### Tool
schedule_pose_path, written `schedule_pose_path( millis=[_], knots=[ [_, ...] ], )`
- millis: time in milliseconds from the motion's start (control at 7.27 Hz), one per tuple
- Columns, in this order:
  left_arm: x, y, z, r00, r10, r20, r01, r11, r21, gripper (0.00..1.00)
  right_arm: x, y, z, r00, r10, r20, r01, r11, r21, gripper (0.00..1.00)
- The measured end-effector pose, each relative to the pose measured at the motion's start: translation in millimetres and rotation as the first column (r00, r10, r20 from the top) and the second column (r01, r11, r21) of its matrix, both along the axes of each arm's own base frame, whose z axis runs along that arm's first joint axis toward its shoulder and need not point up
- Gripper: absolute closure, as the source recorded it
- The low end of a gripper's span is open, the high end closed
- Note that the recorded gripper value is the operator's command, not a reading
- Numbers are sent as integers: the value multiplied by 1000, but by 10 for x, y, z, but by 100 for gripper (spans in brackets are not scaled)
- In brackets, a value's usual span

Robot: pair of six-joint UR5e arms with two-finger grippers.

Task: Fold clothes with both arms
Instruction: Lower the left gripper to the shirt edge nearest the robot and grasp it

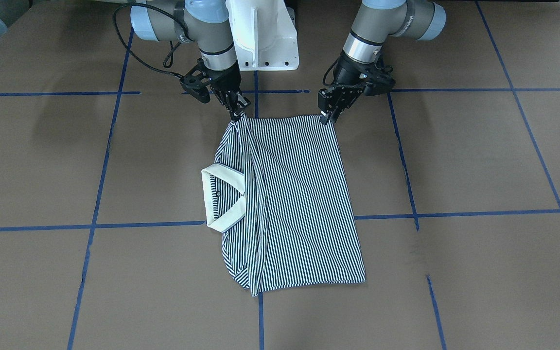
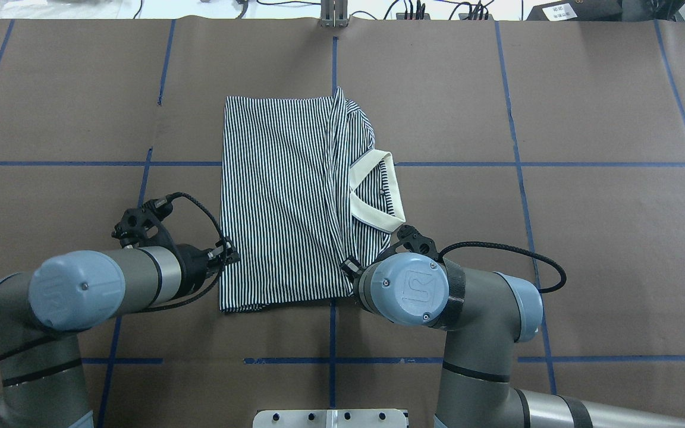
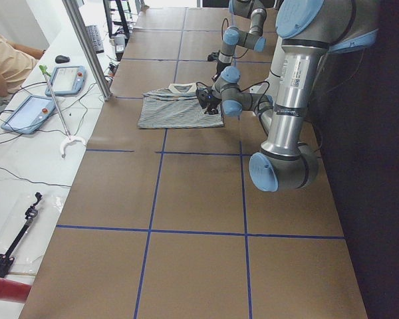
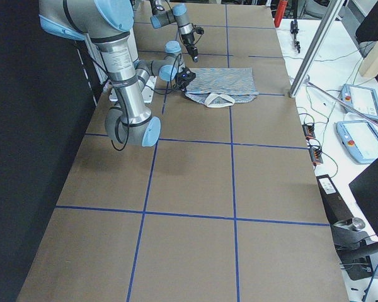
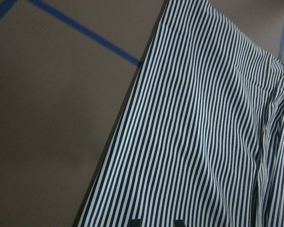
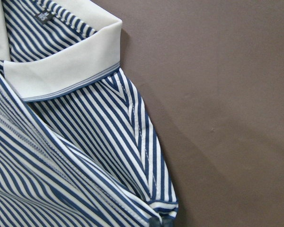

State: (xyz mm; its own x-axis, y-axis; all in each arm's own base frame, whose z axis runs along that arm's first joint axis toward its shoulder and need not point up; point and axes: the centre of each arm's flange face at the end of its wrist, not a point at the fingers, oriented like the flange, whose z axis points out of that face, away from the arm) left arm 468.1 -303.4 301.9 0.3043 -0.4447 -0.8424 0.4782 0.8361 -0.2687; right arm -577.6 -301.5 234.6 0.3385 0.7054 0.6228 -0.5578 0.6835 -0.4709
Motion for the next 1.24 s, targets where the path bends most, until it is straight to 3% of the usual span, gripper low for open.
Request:
schedule_pose_path(
  millis=[275, 687, 825, 962, 1100, 1237],
  knots=[
    [170, 272, 184, 999, 26, 41, -24, 998, -54, 55, 2, -6, 1, 1000, 0, 0, 0, 1000, 1, 100],
    [299, 313, 413, 995, 36, 89, -30, 997, -75, 54, 24, -15, -18, 1000, 2, 3, -2, 1000, 2, 100],
    [312, 314, 440, 995, 37, 94, -30, 997, -76, 60, 41, -17, -33, 1000, 3, 7, -3, 1000, 3, 100],
    [319, 315, 452, 995, 38, 97, -30, 997, -77, 84, 52, -18, -43, 1000, 4, 9, -4, 1000, 3, 100],
    [323, 315, 458, 994, 38, 99, -30, 997, -77, 100, 60, -18, -50, 1000, 4, 10, -4, 1000, 4, 100],
    [332, 316, 465, 994, 38, 100, -30, 996, -78, 100, 63, -18, -53, 1000, 4, 11, -4, 1000, 4, 100]
  ],
)
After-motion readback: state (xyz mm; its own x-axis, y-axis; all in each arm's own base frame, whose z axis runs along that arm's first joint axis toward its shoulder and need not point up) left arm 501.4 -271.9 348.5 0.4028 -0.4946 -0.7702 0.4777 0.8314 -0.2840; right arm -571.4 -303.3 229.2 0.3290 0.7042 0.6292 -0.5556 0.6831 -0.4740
